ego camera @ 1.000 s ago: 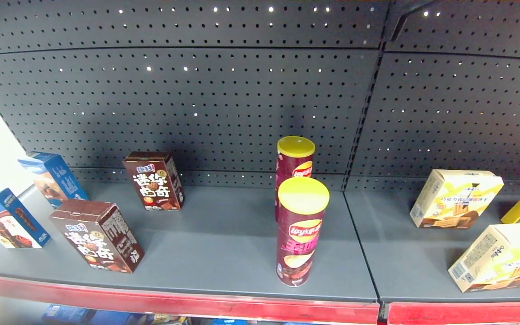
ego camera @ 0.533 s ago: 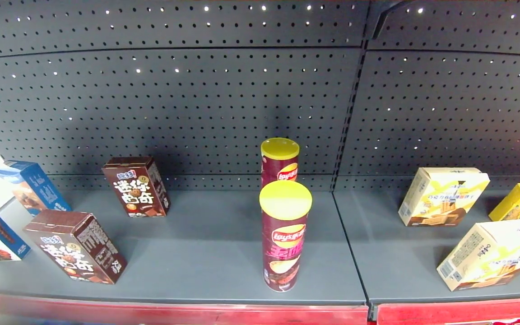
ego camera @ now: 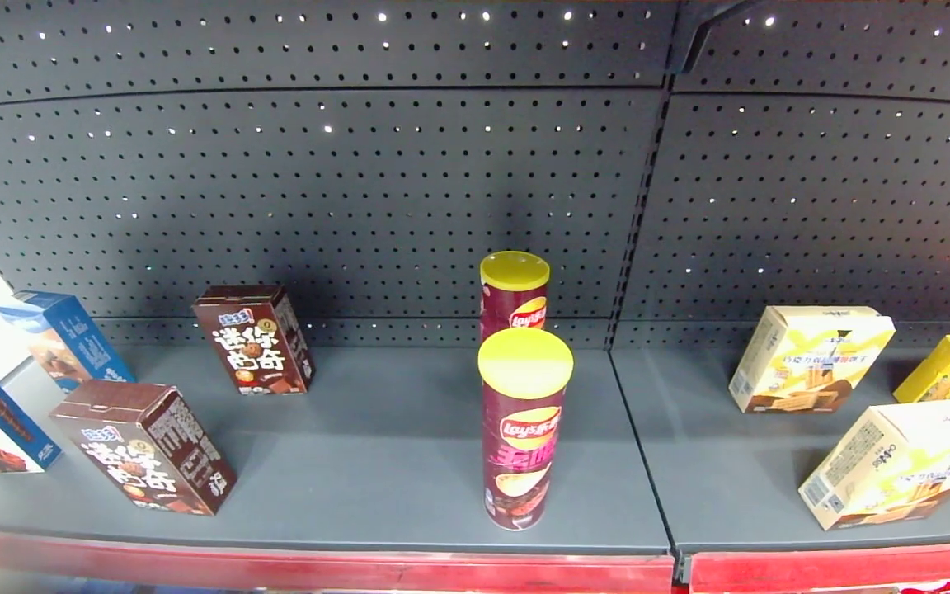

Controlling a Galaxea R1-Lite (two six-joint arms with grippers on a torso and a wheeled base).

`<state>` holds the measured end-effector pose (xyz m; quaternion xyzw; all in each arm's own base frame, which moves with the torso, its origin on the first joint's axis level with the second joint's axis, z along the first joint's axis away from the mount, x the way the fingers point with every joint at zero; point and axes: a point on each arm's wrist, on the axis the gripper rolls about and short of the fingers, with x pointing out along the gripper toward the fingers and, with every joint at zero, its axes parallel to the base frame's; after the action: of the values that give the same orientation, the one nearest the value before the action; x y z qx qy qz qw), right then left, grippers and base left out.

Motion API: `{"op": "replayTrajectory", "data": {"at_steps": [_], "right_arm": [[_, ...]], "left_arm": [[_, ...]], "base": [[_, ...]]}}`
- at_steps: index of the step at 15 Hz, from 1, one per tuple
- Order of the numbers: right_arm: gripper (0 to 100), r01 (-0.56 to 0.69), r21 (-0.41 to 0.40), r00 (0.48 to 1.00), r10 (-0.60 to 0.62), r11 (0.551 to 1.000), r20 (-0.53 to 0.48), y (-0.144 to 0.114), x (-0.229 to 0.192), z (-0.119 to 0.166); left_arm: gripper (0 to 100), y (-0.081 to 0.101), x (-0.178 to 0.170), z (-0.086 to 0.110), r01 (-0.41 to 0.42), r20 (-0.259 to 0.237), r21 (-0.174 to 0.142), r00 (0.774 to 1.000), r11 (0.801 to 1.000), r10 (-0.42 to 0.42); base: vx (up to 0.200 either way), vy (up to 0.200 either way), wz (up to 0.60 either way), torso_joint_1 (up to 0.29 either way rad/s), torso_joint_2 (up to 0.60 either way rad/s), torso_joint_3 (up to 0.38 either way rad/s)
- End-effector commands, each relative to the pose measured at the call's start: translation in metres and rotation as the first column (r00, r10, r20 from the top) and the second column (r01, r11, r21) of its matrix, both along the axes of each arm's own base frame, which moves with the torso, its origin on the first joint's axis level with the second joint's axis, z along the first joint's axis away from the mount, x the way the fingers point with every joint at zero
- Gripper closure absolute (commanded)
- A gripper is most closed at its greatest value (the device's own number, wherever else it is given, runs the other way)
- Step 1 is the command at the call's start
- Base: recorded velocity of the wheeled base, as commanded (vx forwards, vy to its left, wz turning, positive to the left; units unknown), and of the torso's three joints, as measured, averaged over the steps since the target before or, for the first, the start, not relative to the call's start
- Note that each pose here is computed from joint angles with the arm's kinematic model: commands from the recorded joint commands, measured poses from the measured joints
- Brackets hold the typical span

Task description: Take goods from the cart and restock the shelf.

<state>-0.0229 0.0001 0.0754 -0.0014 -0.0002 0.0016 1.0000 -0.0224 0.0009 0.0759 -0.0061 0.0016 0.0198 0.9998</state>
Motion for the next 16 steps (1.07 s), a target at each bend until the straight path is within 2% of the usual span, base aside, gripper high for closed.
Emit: {"op": "replayTrajectory", "data": {"at_steps": [1, 16], "right_arm": [[0, 0.0, 0.0, 1.0, 0.0, 1.0, -0.002, 0.0, 0.0001, 0.0], [0, 0.0, 0.0, 1.0, 0.0, 1.0, 0.0, 0.0, 0.0001, 0.0001]], "left_arm": [[0, 0.0, 0.0001, 0.0001, 0.0, -0.001, 0.0, 1.0, 1.0, 0.0], [0, 0.0001, 0.0001, 0.0001, -0.005, -0.001, -0.005, 1.0, 1.0, 0.005]], "base": [[0.0, 0.0, 0.0, 0.0, 0.0, 0.0], [0.0, 0.0, 0.0, 0.0, 0.0, 0.0]]}}
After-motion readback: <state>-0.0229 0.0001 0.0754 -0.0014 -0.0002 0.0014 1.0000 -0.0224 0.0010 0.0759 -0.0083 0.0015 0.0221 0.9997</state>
